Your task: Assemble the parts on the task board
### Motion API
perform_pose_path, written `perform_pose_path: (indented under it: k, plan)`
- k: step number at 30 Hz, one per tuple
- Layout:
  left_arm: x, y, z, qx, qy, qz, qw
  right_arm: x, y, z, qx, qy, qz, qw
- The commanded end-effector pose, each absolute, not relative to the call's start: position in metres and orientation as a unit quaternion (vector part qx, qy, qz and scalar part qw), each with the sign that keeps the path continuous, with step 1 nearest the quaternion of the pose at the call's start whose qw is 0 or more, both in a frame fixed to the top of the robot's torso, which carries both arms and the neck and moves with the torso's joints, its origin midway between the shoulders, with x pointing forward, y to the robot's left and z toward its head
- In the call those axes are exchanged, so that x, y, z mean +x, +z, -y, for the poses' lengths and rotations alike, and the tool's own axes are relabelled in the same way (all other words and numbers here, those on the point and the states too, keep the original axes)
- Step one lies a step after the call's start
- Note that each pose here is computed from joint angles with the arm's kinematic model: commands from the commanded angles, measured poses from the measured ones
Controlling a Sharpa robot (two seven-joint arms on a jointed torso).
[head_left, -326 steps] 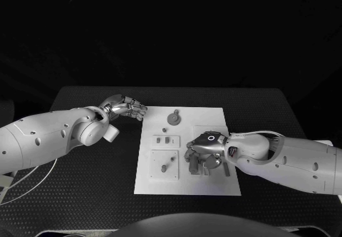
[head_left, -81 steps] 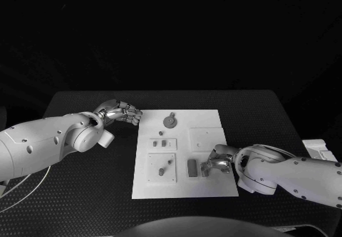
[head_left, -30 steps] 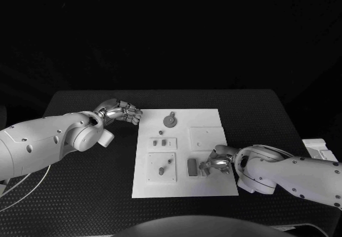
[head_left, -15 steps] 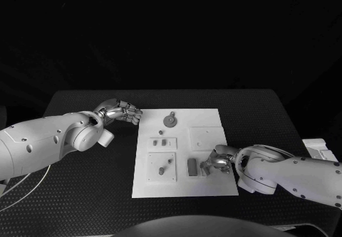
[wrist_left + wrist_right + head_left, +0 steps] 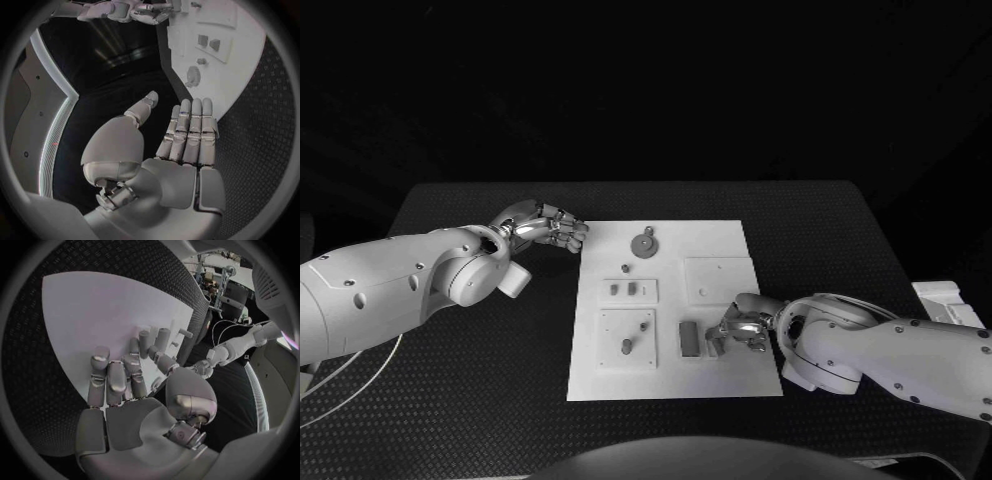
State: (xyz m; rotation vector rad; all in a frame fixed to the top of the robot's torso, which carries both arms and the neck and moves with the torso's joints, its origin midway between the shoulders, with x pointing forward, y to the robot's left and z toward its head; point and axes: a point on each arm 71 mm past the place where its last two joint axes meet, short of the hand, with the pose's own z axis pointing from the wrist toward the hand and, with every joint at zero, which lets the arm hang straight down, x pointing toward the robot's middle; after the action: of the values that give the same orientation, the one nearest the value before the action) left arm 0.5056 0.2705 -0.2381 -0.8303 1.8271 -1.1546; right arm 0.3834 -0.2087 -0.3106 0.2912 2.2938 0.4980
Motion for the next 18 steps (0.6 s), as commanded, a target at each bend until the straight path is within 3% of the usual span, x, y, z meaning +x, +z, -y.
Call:
perform_pose_path:
  k: [1,18]
  plan:
    - [0.5052,-0.2375,-0.2683,-0.323,-0.462,-0.724,0.398,0.3820,-0.3100,0.2057,0.095,0.205,-0.898,0.379]
    - [0.5053,-0.2375,-0.2684,-0.323,-0.462,-0.724,0.398,0.3826,-0.3093,0.2058,0.085,0.206,-0.896,0.385]
